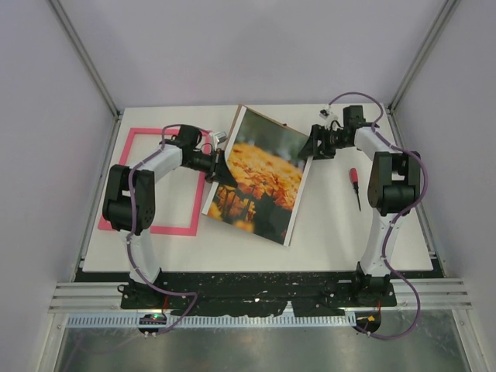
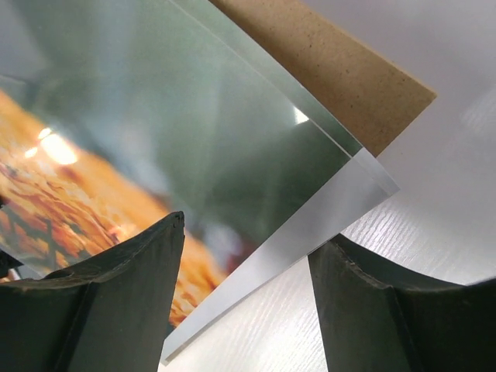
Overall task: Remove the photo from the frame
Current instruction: Remove the photo frame item from the center of the board.
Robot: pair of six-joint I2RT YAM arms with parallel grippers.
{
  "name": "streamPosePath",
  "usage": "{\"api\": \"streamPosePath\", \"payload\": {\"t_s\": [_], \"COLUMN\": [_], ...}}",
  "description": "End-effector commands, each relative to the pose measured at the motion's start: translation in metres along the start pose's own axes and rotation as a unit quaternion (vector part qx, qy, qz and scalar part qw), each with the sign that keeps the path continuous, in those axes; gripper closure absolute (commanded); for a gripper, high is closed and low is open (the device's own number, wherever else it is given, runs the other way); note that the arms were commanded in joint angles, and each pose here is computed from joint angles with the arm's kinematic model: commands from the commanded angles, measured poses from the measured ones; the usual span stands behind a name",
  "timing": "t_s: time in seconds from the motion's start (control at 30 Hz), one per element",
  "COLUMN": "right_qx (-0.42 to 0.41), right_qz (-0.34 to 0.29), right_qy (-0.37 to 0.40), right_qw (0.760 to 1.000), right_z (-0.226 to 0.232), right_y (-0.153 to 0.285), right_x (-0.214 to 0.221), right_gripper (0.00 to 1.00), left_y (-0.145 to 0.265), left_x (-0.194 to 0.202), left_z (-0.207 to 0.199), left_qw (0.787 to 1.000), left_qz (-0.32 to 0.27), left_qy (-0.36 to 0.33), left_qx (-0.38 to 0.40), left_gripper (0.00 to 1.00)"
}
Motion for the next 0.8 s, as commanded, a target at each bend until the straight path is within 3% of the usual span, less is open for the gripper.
{"api": "streamPosePath", "payload": {"t_s": [0.0, 0.37, 0.57, 0.67, 0.77], "right_qx": [-0.003, 0.066, 0.007, -0.040, -0.068], "right_qz": [-0.011, 0.023, 0.024, 0.033, 0.039], "right_qy": [0.063, 0.112, 0.118, 0.104, 0.079], "right_qw": [0.998, 0.991, 0.993, 0.993, 0.994], "right_z": [0.035, 0.029, 0.045, 0.051, 0.048], "right_y": [0.008, 0.013, 0.005, -0.002, -0.001], "right_x": [-0.013, 0.001, 0.004, 0.010, 0.013], "right_gripper": [0.33, 0.36, 0.41, 0.52, 0.56], "left_y": [0.001, -0.005, -0.008, -0.009, -0.011], "left_x": [-0.008, -0.007, -0.006, -0.005, -0.004], "left_z": [-0.005, 0.009, 0.017, 0.019, 0.022], "left_qw": [0.999, 1.000, 1.000, 1.000, 1.000], "left_qz": [-0.010, -0.003, 0.000, 0.002, 0.005], "left_qy": [-0.030, -0.010, 0.003, 0.008, 0.016], "left_qx": [0.015, 0.006, 0.003, 0.005, 0.007], "left_gripper": [0.97, 0.93, 0.88, 0.85, 0.82]}}
Point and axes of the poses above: each gripper's point midway between its finger pads, its own y axis back along the fingers, its own z axis along the line the jaws close on, x = y × z, the point moved 2 cm from there along y, back along the fingers, and after that the axes turned 3 degrees about y, right-handed, at the moved point
